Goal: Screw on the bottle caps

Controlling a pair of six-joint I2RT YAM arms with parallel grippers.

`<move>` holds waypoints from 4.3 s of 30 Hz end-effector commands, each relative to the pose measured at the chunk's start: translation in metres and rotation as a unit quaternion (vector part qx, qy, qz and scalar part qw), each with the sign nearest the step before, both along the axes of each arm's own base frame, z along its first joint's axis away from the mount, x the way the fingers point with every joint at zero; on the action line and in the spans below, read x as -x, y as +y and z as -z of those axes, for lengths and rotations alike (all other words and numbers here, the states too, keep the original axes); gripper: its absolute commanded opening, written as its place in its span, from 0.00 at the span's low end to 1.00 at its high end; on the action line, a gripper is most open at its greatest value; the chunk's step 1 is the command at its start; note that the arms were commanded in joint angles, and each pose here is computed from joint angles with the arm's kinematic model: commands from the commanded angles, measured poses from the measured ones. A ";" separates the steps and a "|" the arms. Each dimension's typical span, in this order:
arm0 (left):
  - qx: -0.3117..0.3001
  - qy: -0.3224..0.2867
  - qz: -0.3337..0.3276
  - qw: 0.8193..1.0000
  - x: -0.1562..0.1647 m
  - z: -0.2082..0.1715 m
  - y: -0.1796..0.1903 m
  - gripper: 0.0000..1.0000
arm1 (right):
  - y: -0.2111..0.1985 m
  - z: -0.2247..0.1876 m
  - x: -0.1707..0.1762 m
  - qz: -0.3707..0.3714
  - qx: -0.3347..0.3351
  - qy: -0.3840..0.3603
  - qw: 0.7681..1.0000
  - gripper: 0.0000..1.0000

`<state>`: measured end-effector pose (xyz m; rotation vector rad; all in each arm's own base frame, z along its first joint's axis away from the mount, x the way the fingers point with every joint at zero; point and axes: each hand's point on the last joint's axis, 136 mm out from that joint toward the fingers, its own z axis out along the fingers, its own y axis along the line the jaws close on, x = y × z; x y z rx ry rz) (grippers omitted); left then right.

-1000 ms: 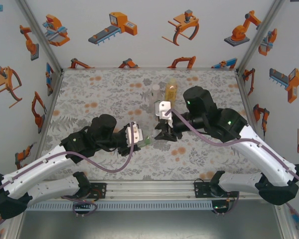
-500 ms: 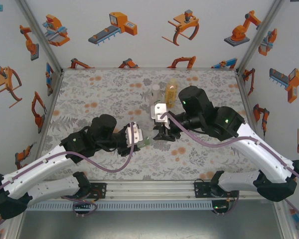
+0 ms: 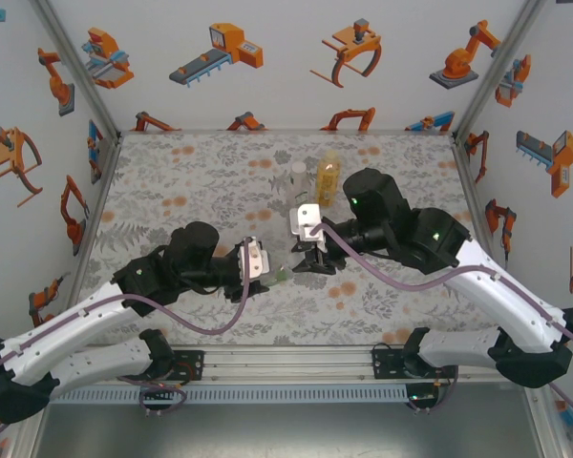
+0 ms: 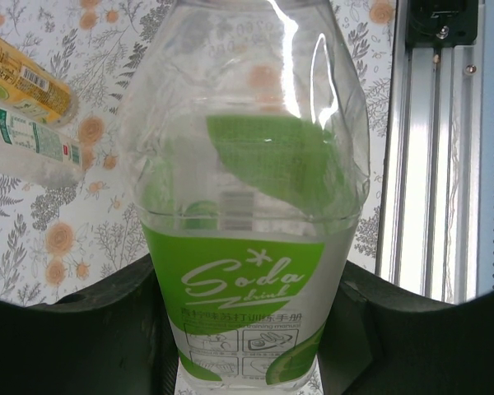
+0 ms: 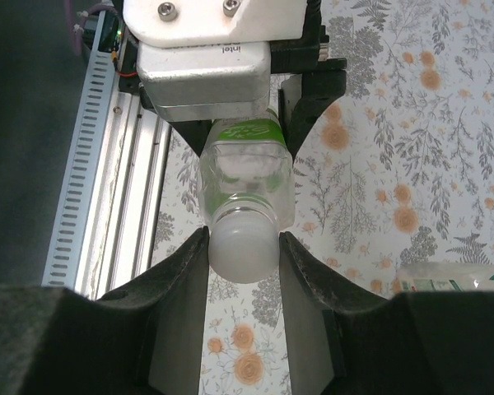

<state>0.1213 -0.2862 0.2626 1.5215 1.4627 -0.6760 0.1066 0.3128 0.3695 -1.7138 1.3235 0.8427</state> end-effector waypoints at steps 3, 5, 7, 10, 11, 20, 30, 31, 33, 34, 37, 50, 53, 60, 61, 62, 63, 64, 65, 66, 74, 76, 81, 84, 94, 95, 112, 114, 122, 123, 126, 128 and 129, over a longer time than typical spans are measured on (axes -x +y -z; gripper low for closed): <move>0.065 -0.018 0.010 0.998 -0.002 -0.040 -0.011 0.00 | 0.005 0.010 0.014 -0.028 0.013 0.031 0.999 0.00; 0.058 -0.016 0.011 0.998 -0.003 -0.037 -0.012 0.00 | 0.007 0.009 0.014 -0.030 0.013 0.034 0.999 0.00; 0.060 -0.017 0.012 0.998 -0.003 -0.037 -0.013 0.00 | 0.010 0.010 0.016 -0.033 0.014 0.038 0.999 0.00; 0.063 -0.017 0.012 0.998 -0.003 -0.038 -0.014 0.00 | 0.012 0.012 0.018 -0.036 0.020 0.042 0.998 0.00; 0.064 -0.016 0.013 0.998 -0.003 -0.038 -0.014 0.00 | 0.012 0.013 0.019 -0.037 0.022 0.044 0.998 0.00; 0.061 -0.009 0.014 0.998 -0.002 -0.037 -0.014 0.00 | 0.015 0.013 0.019 -0.028 0.025 0.040 0.998 0.00; 0.065 0.006 0.032 0.997 0.004 -0.033 -0.016 0.00 | 0.014 0.011 0.027 -0.043 0.046 -0.024 0.998 0.00; 0.065 0.007 0.033 0.997 0.004 -0.033 -0.016 0.00 | 0.014 0.010 0.027 -0.045 0.049 -0.032 0.997 0.00; 0.062 0.011 0.033 0.997 0.004 -0.031 -0.016 0.00 | 0.012 0.009 0.030 -0.050 0.053 -0.051 0.996 0.00; 0.063 0.012 0.034 0.997 0.005 -0.032 -0.016 0.00 | 0.011 0.008 0.031 -0.053 0.055 -0.059 0.995 0.00; 0.061 0.018 0.036 0.997 0.005 -0.030 -0.016 0.00 | 0.008 0.007 0.033 -0.060 0.065 -0.081 0.993 0.00; 0.050 0.044 0.043 0.997 0.006 -0.023 -0.017 0.00 | -0.002 0.004 0.037 -0.068 0.099 -0.156 0.980 0.00; 0.051 0.048 0.046 0.996 0.006 -0.023 -0.016 0.00 | -0.005 0.006 0.038 -0.072 0.108 -0.167 0.977 0.00; 0.055 0.057 0.055 0.995 0.007 -0.027 -0.017 0.00 | -0.002 0.012 0.045 -0.092 0.118 -0.163 0.975 0.00; 0.053 0.058 0.055 0.995 0.007 -0.026 -0.017 0.00 | -0.001 0.013 0.045 -0.094 0.119 -0.162 0.975 0.00; 0.053 0.058 0.055 0.995 0.007 -0.027 -0.018 0.00 | 0.000 0.014 0.046 -0.095 0.121 -0.161 0.975 0.00; 0.053 0.058 0.056 0.995 0.007 -0.027 -0.018 0.00 | 0.000 0.015 0.047 -0.097 0.123 -0.158 0.975 0.00; 0.053 0.056 0.053 0.996 0.005 -0.027 -0.018 0.00 | 0.000 0.016 0.048 -0.098 0.125 -0.151 0.976 0.00; 0.053 0.054 0.050 0.996 0.004 -0.028 -0.018 0.00 | 0.001 0.018 0.049 -0.097 0.128 -0.142 0.977 0.00; 0.053 0.050 0.048 0.996 0.003 -0.028 -0.018 0.00 | 0.002 0.019 0.049 -0.093 0.133 -0.128 0.978 0.00; 0.066 0.024 0.038 0.997 -0.002 -0.032 -0.016 0.00 | 0.020 0.032 0.031 0.033 0.148 0.034 0.988 0.00; 0.066 0.023 0.037 0.997 -0.003 -0.032 -0.017 0.00 | 0.022 0.034 0.022 0.078 0.143 0.071 0.984 0.00; 0.069 0.019 0.037 0.997 -0.003 -0.032 -0.017 0.00 | 0.021 0.030 -0.006 0.193 0.097 0.190 0.958 0.00; 0.071 0.016 0.037 0.997 -0.003 -0.032 -0.017 0.00 | 0.014 0.032 -0.025 0.256 0.079 0.282 0.921 0.00; 0.086 0.007 0.029 0.996 -0.008 -0.037 -0.018 0.00 | -0.008 0.065 -0.067 0.410 0.034 0.525 0.745 0.00; 0.086 0.007 0.026 0.996 -0.009 -0.037 -0.019 0.00 | -0.010 0.069 -0.070 0.421 0.030 0.537 0.730 0.00; 0.109 0.055 -0.033 0.992 -0.032 -0.042 -0.032 0.00 | -0.048 0.057 -0.104 0.514 -0.086 0.478 0.707 0.00; 0.108 0.067 -0.034 0.991 -0.033 -0.042 -0.035 0.00 | -0.051 0.053 -0.105 0.516 -0.086 0.461 0.716 0.00; 0.090 0.092 -0.045 0.991 -0.037 -0.031 -0.039 0.00 | -0.067 0.045 -0.108 0.543 -0.080 0.402 0.733 0.00; 0.086 0.091 -0.048 0.991 -0.037 -0.028 -0.038 0.00 | -0.073 0.044 -0.108 0.552 -0.076 0.390 0.733 0.00; 0.079 0.089 -0.060 0.991 -0.039 -0.022 -0.032 0.00 | -0.092 0.041 -0.112 0.584 -0.069 0.353 0.727 0.00; 0.078 0.088 -0.067 0.991 -0.040 -0.021 -0.028 0.00 | -0.102 0.042 -0.114 0.601 -0.064 0.337 0.722 0.00; 0.077 0.088 -0.072 0.991 -0.040 -0.019 -0.025 0.00 | -0.106 0.044 -0.115 0.608 -0.062 0.331 0.719 0.00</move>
